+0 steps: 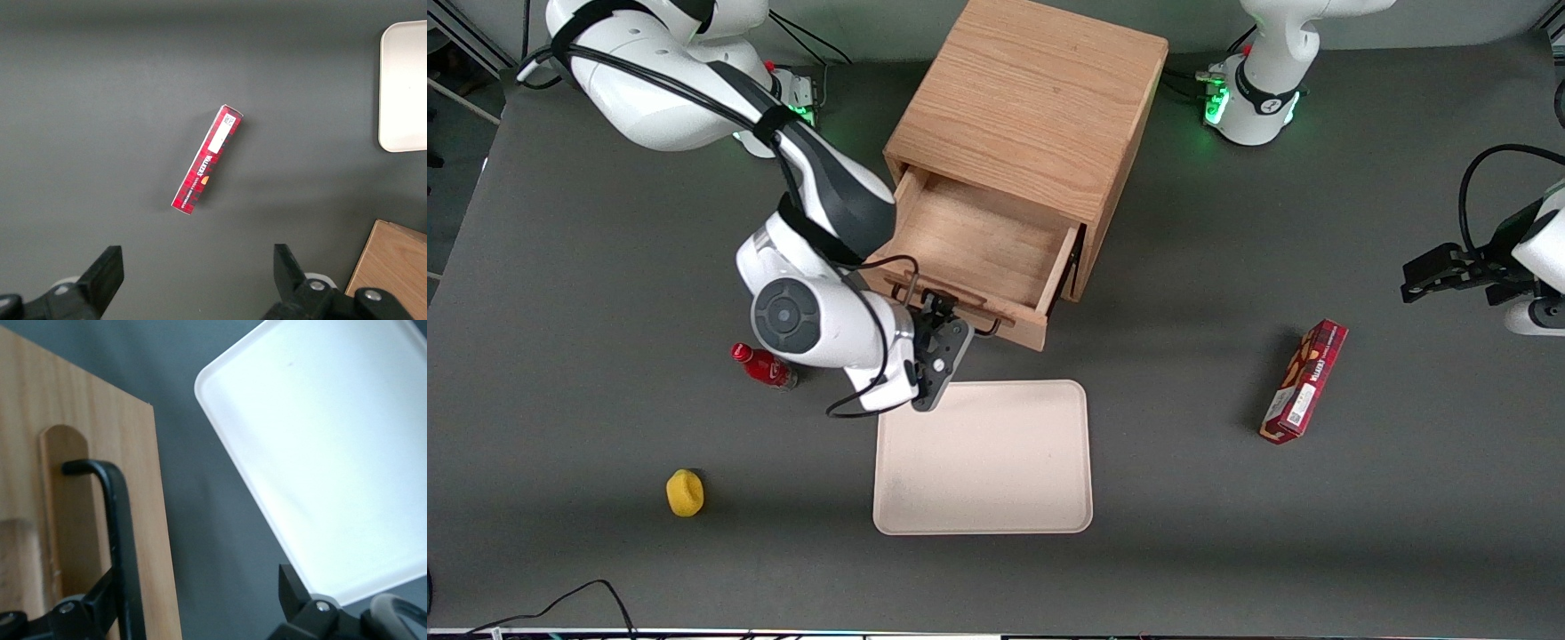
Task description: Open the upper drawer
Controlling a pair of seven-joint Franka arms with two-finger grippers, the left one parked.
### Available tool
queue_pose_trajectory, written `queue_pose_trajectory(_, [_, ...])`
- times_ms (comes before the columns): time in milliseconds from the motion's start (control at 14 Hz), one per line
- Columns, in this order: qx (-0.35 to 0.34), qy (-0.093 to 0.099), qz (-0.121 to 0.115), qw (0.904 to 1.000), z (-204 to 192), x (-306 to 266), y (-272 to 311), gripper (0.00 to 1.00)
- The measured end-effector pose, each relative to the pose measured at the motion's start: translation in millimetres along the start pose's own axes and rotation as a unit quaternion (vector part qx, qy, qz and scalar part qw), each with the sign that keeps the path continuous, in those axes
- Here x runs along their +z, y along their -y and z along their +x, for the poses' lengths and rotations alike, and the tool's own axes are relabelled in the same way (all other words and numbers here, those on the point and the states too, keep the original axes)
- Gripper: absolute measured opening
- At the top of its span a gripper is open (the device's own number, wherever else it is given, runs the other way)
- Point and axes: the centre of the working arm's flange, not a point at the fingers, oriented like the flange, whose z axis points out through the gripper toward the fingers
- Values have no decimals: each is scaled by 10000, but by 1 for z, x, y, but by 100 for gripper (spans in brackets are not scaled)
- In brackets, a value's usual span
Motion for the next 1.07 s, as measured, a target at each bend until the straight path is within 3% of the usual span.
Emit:
queue_pose_trajectory(571, [-85, -186, -32, 9998, -2, -12, -42, 100])
queue_pose_trajectory(1071, [-347, -389, -256, 9983, -9, -29, -76, 100])
